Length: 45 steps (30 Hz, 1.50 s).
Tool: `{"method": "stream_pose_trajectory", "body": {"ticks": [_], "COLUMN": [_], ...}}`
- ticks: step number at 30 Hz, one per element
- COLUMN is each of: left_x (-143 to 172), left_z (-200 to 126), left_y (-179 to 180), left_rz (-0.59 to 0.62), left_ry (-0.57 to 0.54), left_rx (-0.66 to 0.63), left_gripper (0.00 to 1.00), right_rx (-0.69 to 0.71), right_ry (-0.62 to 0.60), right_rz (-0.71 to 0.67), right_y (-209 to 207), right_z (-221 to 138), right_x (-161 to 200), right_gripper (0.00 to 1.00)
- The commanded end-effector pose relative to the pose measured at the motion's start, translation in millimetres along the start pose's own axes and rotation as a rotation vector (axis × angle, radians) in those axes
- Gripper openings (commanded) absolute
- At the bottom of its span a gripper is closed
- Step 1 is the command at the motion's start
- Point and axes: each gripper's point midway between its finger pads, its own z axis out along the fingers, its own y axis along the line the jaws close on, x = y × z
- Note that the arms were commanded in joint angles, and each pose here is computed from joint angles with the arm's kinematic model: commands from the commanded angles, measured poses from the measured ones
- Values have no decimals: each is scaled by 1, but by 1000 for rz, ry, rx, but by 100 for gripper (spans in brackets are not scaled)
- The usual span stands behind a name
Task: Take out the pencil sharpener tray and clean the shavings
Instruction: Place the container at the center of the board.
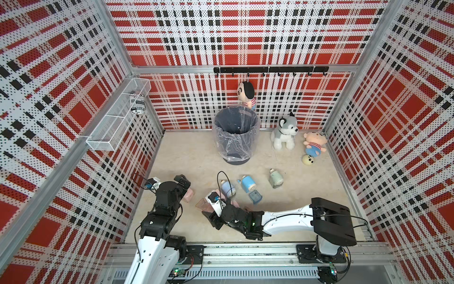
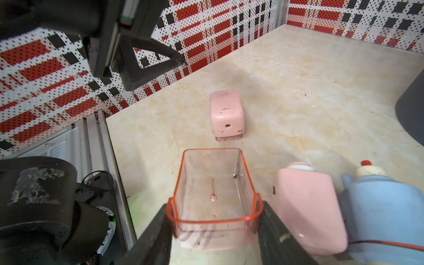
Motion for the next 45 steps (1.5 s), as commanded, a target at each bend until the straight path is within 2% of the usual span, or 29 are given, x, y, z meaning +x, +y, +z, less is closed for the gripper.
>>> {"method": "stream_pose_trajectory", "body": {"ticks": [1,5,12,24,28,30,35,39,42,45], "left_x": [-6,-9,-24,-37,-38,-35,-37,-29,-27,-29], "left_z": [16,31,37,33,30,26,21,19,14,12], "left_y": [1,14,30,27,6,-12,-20,-29,-36,-35], "left_rz": [-28,-64,-105,-83,-61,-30,-29,7,16,9], "left_ry": [-4,24,15,-25,1,28,-5,38,39,23], "left_rx": [8,-17,-42,-17,91,195,273,339,402,399], "left_gripper": [98,98,98,98,98,98,98,98,98,98], "right_rx": [57,85,146,229,212,195,197,203,199,188], "right_ry": [-23,2,41,80,85,92,111,125,127,129], "right_rz": [-1,-18,-20,6,13,17,36,51,58,67], "right_y": [1,5,1,-12,-9,-7,-9,-15,-19,-21], "right_z": [12,28,52,91,101,106,113,116,117,119], "right_x": [0,14,34,59,65,70,83,92,97,98], "right_gripper": [41,41,42,44,44,44,45,46,51,57]}}
